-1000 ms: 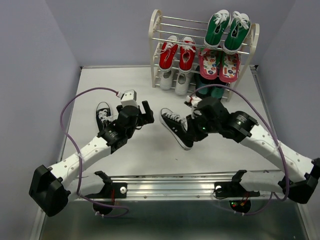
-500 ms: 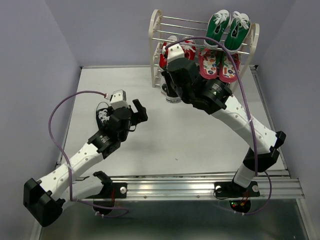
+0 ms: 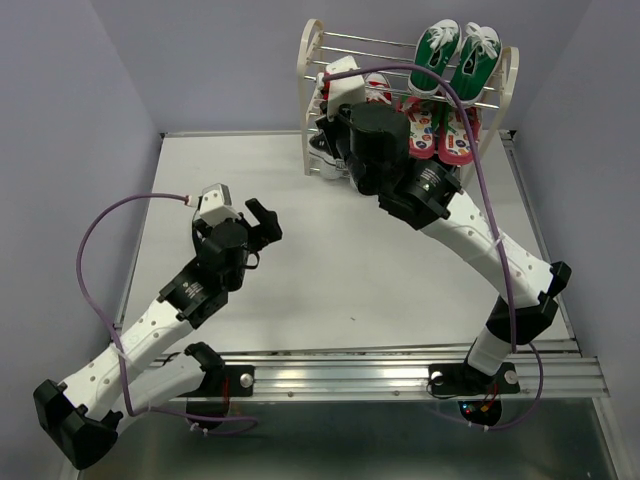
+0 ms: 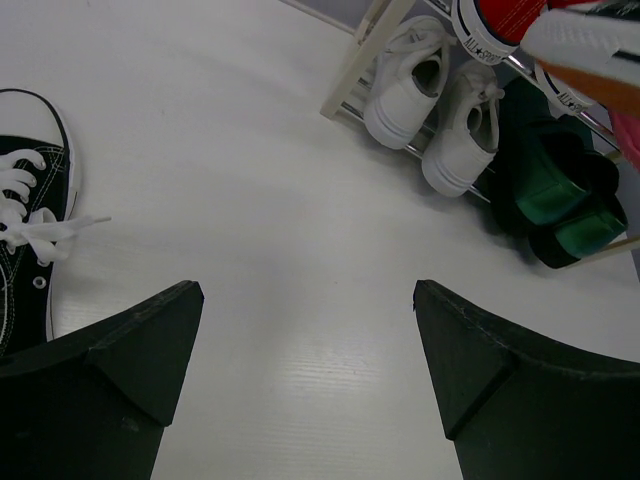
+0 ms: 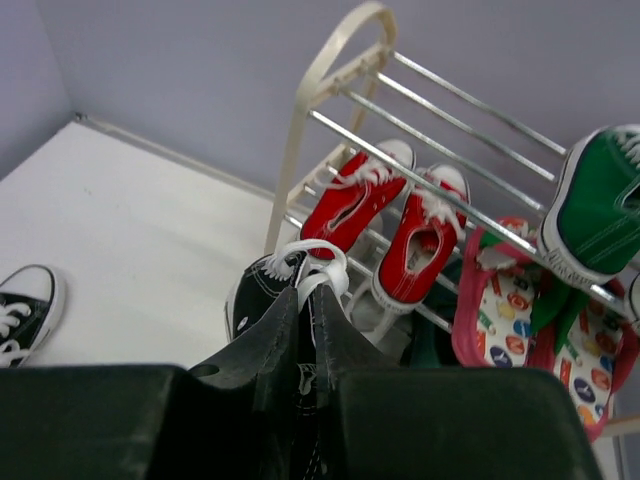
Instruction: Place and organize the shoes onto the shoe shelf
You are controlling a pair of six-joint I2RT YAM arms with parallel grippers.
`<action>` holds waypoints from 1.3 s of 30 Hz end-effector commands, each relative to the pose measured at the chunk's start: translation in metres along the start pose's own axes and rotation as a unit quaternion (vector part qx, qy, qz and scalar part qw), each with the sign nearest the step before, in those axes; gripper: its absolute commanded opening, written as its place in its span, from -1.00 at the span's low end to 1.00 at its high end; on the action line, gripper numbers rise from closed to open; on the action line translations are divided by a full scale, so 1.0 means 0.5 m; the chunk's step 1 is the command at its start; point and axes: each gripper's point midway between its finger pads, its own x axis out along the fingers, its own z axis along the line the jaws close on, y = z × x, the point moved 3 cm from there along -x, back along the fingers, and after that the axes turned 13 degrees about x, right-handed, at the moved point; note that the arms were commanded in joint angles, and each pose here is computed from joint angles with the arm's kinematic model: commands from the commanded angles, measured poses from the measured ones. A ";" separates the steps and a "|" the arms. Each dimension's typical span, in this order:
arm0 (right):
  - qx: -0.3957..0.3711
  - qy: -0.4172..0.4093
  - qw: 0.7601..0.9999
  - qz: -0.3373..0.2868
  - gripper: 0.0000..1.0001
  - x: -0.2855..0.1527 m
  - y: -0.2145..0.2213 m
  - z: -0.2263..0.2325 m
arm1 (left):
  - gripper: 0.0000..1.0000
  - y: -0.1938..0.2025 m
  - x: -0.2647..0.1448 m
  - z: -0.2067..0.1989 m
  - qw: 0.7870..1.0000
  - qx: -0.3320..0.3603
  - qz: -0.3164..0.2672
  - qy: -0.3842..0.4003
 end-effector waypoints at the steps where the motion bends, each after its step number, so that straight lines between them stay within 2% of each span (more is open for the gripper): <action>1: 0.043 -0.010 0.983 -0.179 -0.99 -0.041 -0.203 -0.031 | 0.98 -0.049 -0.009 -0.002 0.999 -0.024 -0.032 -0.009; 2: 0.054 -0.006 0.976 -0.211 -0.99 -0.047 -0.230 -0.036 | 0.98 -0.052 -0.010 0.000 0.999 -0.024 -0.033 -0.013; 4: 0.026 0.011 0.969 -0.244 -0.99 -0.045 -0.253 -0.043 | 0.98 -0.056 -0.010 0.001 0.999 -0.024 -0.035 -0.016; 5: 0.042 0.028 0.958 -0.283 -0.99 -0.055 -0.288 -0.056 | 0.98 -0.059 -0.011 0.002 0.999 -0.025 -0.037 -0.018; 6: 0.008 0.050 0.956 -0.288 -0.99 -0.039 -0.285 -0.052 | 0.98 -0.062 -0.011 0.002 0.999 -0.027 -0.039 -0.019; 7: 0.003 0.062 0.951 -0.302 -0.99 -0.039 -0.299 -0.056 | 0.98 -0.062 -0.011 0.002 0.999 -0.027 -0.040 -0.019; 8: 0.018 0.074 0.937 -0.342 -0.99 -0.054 -0.336 -0.067 | 0.98 -0.064 -0.011 0.002 0.999 -0.028 -0.041 -0.021; 10: -0.012 0.084 0.930 -0.357 -0.99 -0.032 -0.342 -0.047 | 0.98 -0.065 -0.010 0.003 0.998 -0.028 -0.042 -0.023; 12: -0.002 0.096 0.913 -0.396 -0.99 -0.053 -0.390 -0.059 | 0.98 -0.064 -0.008 0.004 0.998 -0.025 -0.041 -0.027; 15: -0.044 0.138 0.895 -0.422 -0.99 -0.019 -0.391 -0.066 | 0.98 -0.065 -0.006 0.005 0.998 -0.021 -0.041 -0.030; 23: -0.079 0.191 0.852 -0.481 -0.99 0.044 -0.404 -0.187 | 0.98 -0.076 -0.001 0.005 0.998 -0.015 -0.053 -0.034; 27: -0.129 0.171 0.830 -0.515 -0.99 0.109 -0.398 -0.225 | 0.98 -0.081 0.006 -0.003 0.998 -0.010 -0.057 -0.031; 30: -0.129 0.173 0.817 -0.535 -0.99 0.134 -0.391 -0.270 | 0.98 -0.071 0.018 -0.006 0.998 0.001 -0.055 -0.032; 33: -0.136 0.183 0.816 -0.531 -0.99 0.178 -0.361 -0.305 | 0.98 -0.064 0.028 -0.012 0.998 0.011 -0.051 -0.032; 39: -0.174 0.172 0.840 -0.485 -0.99 0.275 -0.269 -0.293 | 0.98 -0.056 0.039 -0.014 0.998 0.022 -0.046 -0.031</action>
